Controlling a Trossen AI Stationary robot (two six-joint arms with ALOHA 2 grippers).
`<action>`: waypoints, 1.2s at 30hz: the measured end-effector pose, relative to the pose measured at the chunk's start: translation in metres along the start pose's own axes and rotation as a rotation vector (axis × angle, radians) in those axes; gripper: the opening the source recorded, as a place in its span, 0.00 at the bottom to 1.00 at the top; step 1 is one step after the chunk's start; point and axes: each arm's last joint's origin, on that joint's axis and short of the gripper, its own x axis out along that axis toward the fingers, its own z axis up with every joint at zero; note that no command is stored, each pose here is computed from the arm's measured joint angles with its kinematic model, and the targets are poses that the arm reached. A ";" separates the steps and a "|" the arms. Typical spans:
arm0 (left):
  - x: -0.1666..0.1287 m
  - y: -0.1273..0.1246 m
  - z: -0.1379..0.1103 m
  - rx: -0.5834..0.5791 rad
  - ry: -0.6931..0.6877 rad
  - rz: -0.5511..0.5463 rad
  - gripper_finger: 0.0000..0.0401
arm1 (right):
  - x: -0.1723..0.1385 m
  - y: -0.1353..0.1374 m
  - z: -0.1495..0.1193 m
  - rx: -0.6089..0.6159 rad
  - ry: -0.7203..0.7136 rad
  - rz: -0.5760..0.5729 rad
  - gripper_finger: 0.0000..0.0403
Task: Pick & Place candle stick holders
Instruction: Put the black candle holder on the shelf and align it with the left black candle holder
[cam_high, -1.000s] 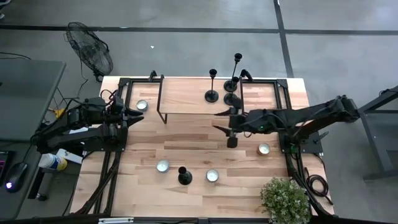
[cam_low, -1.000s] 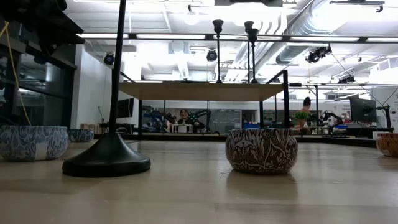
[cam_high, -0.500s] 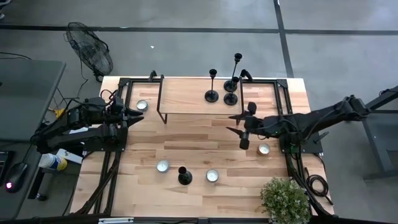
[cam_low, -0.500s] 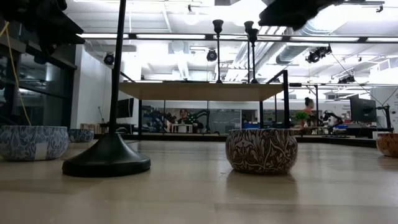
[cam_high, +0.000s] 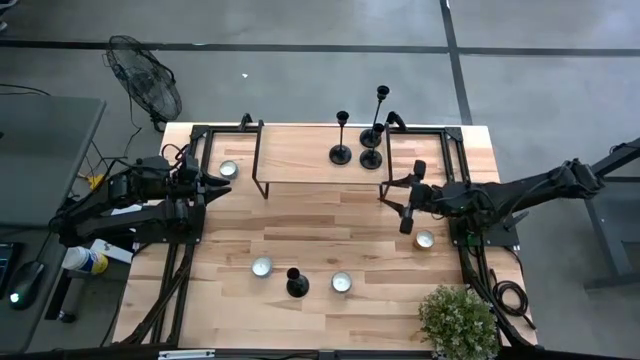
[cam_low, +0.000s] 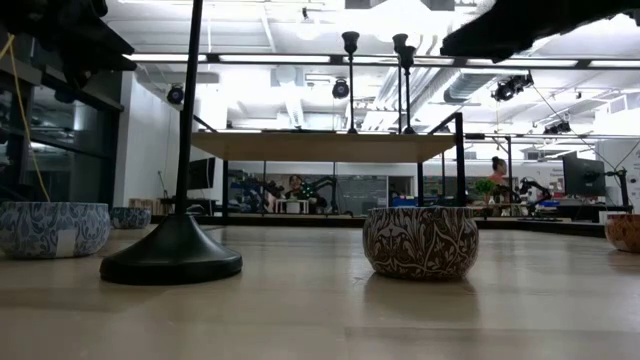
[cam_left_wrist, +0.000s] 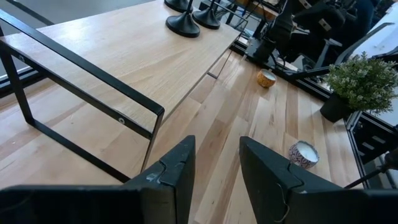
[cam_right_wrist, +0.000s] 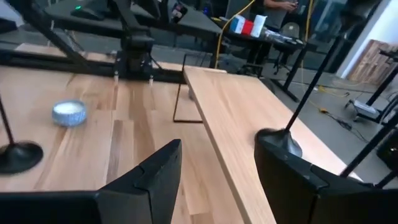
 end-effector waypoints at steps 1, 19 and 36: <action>0.000 0.000 0.000 0.000 0.000 0.000 0.30 | -0.002 -0.001 -0.002 -0.004 -0.004 0.010 0.48; 0.000 0.000 0.000 0.000 0.001 0.000 0.30 | -0.014 -0.011 -0.023 0.033 0.001 0.009 0.48; 0.000 0.004 0.001 0.023 -0.037 0.119 0.30 | -0.014 -0.013 -0.023 0.091 0.007 -0.070 0.48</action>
